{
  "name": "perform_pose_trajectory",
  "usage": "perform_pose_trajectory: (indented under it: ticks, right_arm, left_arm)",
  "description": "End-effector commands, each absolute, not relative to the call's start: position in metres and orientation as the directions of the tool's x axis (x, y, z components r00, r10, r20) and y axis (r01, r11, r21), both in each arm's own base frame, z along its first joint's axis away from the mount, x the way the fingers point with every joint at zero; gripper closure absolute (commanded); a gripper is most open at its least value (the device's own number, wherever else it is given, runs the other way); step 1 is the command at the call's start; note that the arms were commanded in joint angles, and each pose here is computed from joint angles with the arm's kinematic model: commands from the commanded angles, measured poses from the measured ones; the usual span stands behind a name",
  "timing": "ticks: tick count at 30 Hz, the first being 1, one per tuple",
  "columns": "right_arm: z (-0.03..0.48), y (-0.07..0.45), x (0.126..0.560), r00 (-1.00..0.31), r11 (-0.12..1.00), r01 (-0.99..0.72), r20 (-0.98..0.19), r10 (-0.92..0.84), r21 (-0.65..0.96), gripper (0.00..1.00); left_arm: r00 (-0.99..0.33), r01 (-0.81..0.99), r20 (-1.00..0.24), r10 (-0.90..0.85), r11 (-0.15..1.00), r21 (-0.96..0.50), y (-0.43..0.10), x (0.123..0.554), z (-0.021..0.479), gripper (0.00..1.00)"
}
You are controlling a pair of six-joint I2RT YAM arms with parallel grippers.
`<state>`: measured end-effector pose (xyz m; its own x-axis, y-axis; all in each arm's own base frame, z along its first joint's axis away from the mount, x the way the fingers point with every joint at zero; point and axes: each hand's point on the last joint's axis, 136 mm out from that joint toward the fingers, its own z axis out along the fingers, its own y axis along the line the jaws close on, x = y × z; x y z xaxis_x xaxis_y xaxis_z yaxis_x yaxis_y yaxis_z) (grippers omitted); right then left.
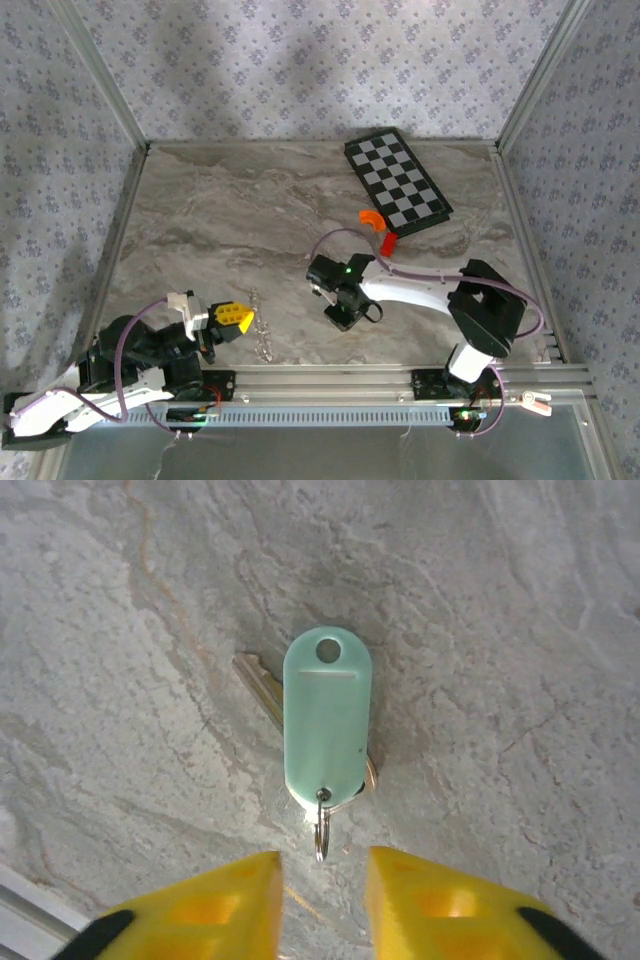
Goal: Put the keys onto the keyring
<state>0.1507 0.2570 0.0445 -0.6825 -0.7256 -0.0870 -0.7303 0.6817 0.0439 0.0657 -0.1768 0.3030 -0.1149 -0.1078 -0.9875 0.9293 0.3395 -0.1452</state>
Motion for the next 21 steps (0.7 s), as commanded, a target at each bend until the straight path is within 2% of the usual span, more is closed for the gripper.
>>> perform_pose_trajectory:
  ticks: [1,4,7,21]
  right_arm:
    - [0.052,0.253,0.146,-0.703,0.703,-0.709,-0.126,-0.7,0.056,0.62]
    - [0.054,0.251,0.139,-0.718,0.712,-0.695,-0.155,-0.678,0.103,0.5]
    - [0.052,0.249,0.136,-0.732,0.72,-0.68,-0.189,-0.655,0.138,0.47]
    - [0.038,0.254,0.143,-0.682,0.682,-0.714,-0.379,-0.625,0.159,0.62]
  left_arm:
    - [-0.107,0.934,-0.98,-0.168,0.32,-0.157,-0.173,0.063,0.318,1.0]
    - [-0.107,0.934,-0.98,-0.169,0.32,-0.157,-0.173,0.063,0.318,1.0]
    - [-0.107,0.934,-0.98,-0.169,0.32,-0.157,-0.173,0.063,0.318,1.0]
    - [-0.109,0.935,-0.98,-0.169,0.318,-0.158,-0.173,0.063,0.318,1.0]
